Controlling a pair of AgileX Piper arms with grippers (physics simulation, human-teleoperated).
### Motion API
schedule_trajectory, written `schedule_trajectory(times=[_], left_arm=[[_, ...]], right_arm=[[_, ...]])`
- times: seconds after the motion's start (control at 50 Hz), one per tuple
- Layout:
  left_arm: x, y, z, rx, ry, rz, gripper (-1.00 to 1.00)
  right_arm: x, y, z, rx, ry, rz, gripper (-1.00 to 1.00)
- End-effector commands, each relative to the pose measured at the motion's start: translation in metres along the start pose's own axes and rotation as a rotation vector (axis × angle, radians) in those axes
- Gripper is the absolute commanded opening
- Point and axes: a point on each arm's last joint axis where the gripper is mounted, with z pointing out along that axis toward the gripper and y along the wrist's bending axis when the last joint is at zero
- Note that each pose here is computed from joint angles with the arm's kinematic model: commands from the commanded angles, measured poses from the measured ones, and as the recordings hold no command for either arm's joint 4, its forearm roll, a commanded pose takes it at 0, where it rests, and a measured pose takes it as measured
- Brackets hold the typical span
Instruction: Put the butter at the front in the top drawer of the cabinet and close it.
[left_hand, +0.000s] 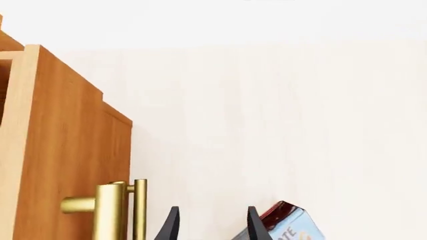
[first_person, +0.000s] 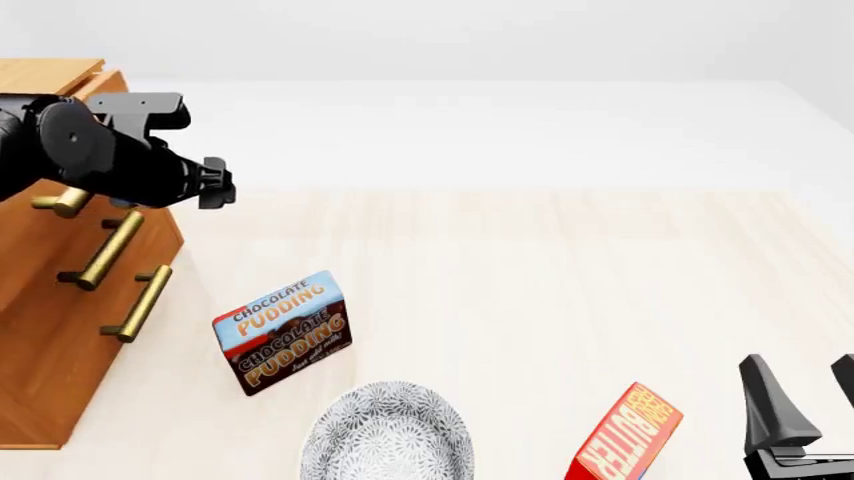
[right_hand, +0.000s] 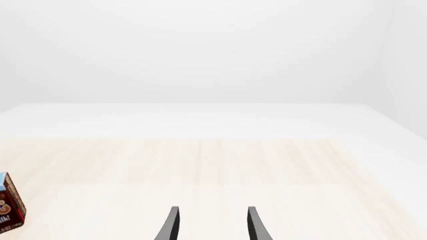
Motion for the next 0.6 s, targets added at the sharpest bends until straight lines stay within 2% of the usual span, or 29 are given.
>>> schedule_trajectory(times=[0.02,0.32,0.52,0.6], left_arm=[[0.002,0.015,-0.006,-0.032,-0.002,-0.034,1.0],[0.004,0.031,-0.015,-0.068,-0.006,-0.076,1.0],[0.007,0.049,-0.02,-0.106,-0.002,-0.124,1.0],[0.007,0.048,-0.022,-0.106,-0.005,-0.127,1.0]], right_arm=[[0.0,0.0,0.0,0.0,0.0,0.0,1.0],[0.0,0.0,0.0,0.0,0.0,0.0,1.0],[0.0,0.0,0.0,0.0,0.0,0.0,1.0],[0.0,0.0,0.0,0.0,0.0,0.0,1.0]])
